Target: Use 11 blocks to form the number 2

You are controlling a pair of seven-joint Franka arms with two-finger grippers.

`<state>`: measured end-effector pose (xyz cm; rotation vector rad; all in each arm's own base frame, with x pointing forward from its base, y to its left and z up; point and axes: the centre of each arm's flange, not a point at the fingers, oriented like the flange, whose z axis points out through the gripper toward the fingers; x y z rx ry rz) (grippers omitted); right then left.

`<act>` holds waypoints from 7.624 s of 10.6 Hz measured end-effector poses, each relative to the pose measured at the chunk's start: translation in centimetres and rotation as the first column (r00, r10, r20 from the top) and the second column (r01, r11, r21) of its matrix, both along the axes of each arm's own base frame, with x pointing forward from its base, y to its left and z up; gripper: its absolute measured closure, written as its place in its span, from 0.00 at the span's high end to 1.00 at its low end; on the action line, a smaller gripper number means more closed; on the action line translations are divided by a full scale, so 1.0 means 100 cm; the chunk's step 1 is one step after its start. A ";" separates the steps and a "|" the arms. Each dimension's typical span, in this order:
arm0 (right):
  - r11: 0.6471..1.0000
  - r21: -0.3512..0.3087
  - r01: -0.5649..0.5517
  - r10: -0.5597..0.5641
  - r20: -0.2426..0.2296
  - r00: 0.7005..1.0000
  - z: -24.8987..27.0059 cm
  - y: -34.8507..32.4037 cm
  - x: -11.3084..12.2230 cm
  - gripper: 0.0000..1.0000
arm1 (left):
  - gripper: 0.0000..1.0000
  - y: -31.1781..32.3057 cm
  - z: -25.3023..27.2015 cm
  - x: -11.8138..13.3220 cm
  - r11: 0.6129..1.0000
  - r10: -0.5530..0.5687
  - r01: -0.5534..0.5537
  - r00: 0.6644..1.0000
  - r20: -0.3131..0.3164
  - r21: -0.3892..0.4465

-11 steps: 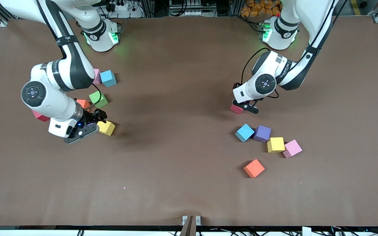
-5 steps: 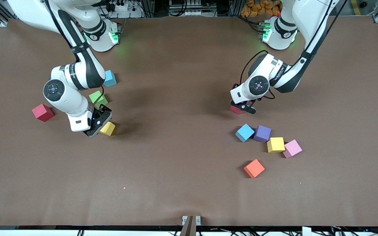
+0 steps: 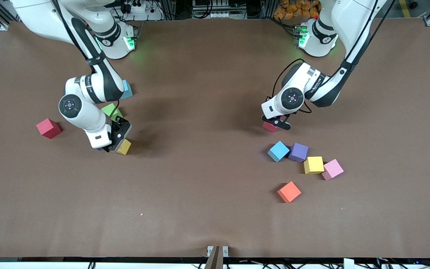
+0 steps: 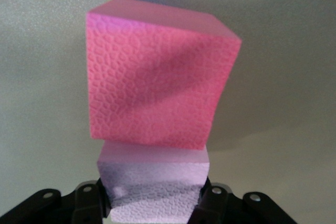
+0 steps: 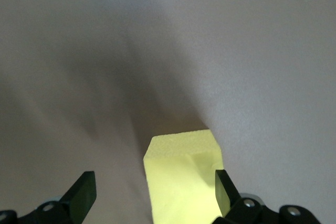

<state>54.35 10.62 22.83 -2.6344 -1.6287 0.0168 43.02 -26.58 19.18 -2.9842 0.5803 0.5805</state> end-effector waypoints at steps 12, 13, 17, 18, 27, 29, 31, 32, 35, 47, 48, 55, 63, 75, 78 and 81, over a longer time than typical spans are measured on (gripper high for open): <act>0.998 -0.010 -0.055 0.055 0.036 0.998 -0.007 -0.012 0.014 1.00 | 0.56 -0.189 0.062 -0.058 0.938 0.341 -0.345 0.937 0.078 0.043; 0.998 -0.011 -0.056 0.056 0.030 0.998 -0.006 -0.016 0.016 1.00 | 0.56 -0.200 0.056 -0.057 0.928 0.366 -0.369 0.928 0.066 0.043; 0.998 -0.014 -0.060 0.060 -0.005 0.998 0.000 -0.020 0.022 1.00 | 0.56 -0.233 0.030 -0.063 0.899 0.437 -0.438 0.899 0.033 0.030; 0.998 -0.014 -0.060 0.060 -0.010 0.998 -0.003 -0.020 0.021 1.00 | 0.56 -0.237 0.027 -0.066 0.899 0.437 -0.438 0.899 0.030 0.026; 0.997 -0.008 -0.079 0.079 -0.011 0.997 -0.044 -0.021 0.019 1.00 | 0.56 -0.257 0.012 -0.089 0.915 0.401 -0.401 0.916 0.007 0.030; 0.996 -0.008 -0.086 0.086 -0.011 0.996 -0.045 -0.021 0.019 0.89 | 0.56 -0.262 0.009 -0.097 0.921 0.389 -0.389 0.921 0.004 0.033; 0.996 -0.007 -0.094 0.094 -0.008 0.996 -0.044 -0.021 0.020 0.72 | 0.62 -0.263 0.006 -0.100 0.923 0.384 -0.384 0.923 -0.001 0.038; 0.994 -0.006 -0.106 0.106 -0.003 0.994 -0.042 -0.020 0.021 0.58 | 0.66 -0.263 0.005 -0.100 0.922 0.384 -0.384 0.923 -0.001 0.039; 0.989 -0.005 -0.147 0.147 0.031 0.989 -0.026 -0.016 0.029 0.56 | 1.00 -0.261 0.008 -0.091 0.917 0.397 -0.397 0.918 0.003 0.031; 0.954 -0.015 -0.299 0.298 -0.055 0.953 0.056 0.097 -0.019 0.56 | 1.00 -0.072 0.159 0.115 0.691 0.716 -0.722 0.690 0.110 0.026; 0.951 -0.020 -0.308 0.307 -0.050 0.950 0.060 0.127 -0.035 0.56 | 1.00 -0.044 0.168 0.137 0.672 0.732 -0.741 0.667 0.139 0.013; 0.861 -0.029 -0.507 0.506 -0.030 0.862 0.070 0.256 -0.138 0.56 | 1.00 0.052 0.142 0.204 0.846 0.526 -0.533 0.824 0.209 -0.027; 0.876 -0.017 -0.482 0.482 0.009 0.876 0.018 0.299 -0.205 0.56 | 1.00 0.088 0.064 0.180 0.992 0.127 -0.121 0.972 0.199 -0.041; 0.891 0.008 -0.454 0.453 0.036 0.891 -0.030 0.325 -0.241 0.56 | 1.00 0.092 0.015 0.166 0.997 0.069 -0.063 0.983 0.169 -0.042; 0.902 0.011 -0.431 0.430 0.039 0.902 -0.030 0.327 -0.242 0.56 | 1.00 0.092 0.018 0.170 0.995 0.102 -0.096 0.978 0.181 -0.040; 0.903 0.012 -0.429 0.428 0.040 0.903 -0.030 0.333 -0.248 0.56 | 1.00 0.092 0.020 0.174 0.993 0.114 -0.108 0.976 0.187 -0.044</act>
